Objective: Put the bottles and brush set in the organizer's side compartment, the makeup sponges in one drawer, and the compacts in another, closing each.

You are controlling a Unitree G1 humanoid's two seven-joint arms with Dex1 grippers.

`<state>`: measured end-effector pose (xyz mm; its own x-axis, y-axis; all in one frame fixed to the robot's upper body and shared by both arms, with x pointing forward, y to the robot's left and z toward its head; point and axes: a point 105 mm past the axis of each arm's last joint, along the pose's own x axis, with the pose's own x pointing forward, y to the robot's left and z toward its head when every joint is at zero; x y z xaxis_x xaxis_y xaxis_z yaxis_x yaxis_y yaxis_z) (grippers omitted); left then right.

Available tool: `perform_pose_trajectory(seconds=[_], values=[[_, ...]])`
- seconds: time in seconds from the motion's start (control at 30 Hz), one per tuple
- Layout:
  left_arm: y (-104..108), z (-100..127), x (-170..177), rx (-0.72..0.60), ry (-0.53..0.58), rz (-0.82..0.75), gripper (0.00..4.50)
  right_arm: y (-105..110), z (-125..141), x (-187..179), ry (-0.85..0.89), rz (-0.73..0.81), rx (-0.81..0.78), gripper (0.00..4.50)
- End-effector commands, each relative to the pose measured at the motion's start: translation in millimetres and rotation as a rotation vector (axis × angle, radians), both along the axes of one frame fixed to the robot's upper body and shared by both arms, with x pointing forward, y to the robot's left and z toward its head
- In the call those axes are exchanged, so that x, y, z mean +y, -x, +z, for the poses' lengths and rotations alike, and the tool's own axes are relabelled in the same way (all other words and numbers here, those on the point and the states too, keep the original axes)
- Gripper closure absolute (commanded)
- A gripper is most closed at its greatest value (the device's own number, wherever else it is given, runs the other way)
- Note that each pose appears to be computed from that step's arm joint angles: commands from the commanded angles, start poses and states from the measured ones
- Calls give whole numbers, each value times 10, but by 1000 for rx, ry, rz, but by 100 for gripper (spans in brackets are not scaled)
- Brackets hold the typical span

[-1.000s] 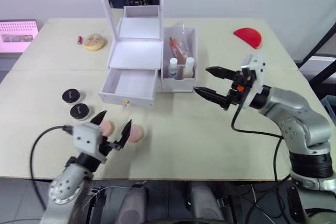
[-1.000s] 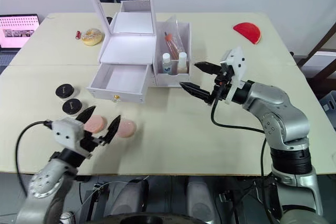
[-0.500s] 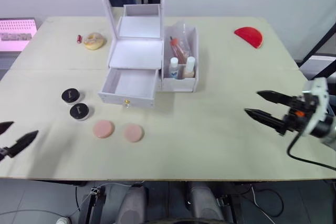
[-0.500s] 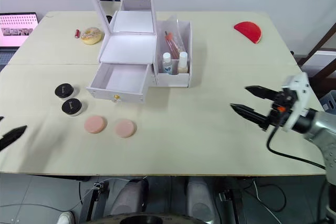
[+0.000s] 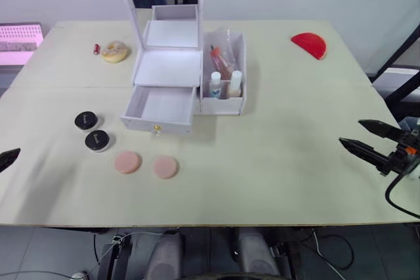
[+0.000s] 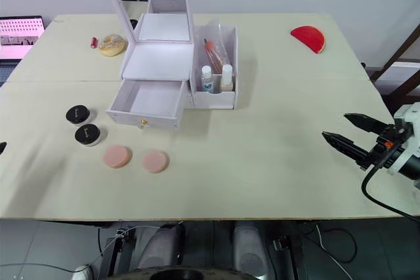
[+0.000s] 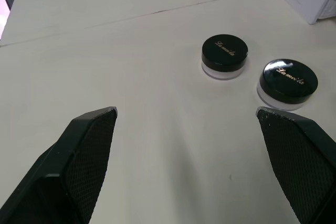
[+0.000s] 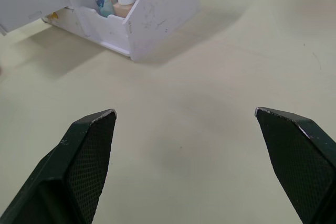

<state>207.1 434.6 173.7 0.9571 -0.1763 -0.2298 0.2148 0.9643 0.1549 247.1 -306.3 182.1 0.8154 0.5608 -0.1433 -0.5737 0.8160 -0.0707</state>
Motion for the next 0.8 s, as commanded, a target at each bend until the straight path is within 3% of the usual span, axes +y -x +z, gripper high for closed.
perform_pose_trajectory(seconds=[0.03,0.33,0.53,0.8], values=[[-14,112,-15,-21,-35,-22,3,1,96,33,12,4,-46,0],[-38,-25,-285,5,-16,-101,3,-100,262,347,12,87,-83,0],[6,-303,-1082,9,71,-190,3,-179,415,772,11,220,-115,0],[94,-433,-2149,-85,196,-206,3,-265,541,1295,-26,421,-143,0]])
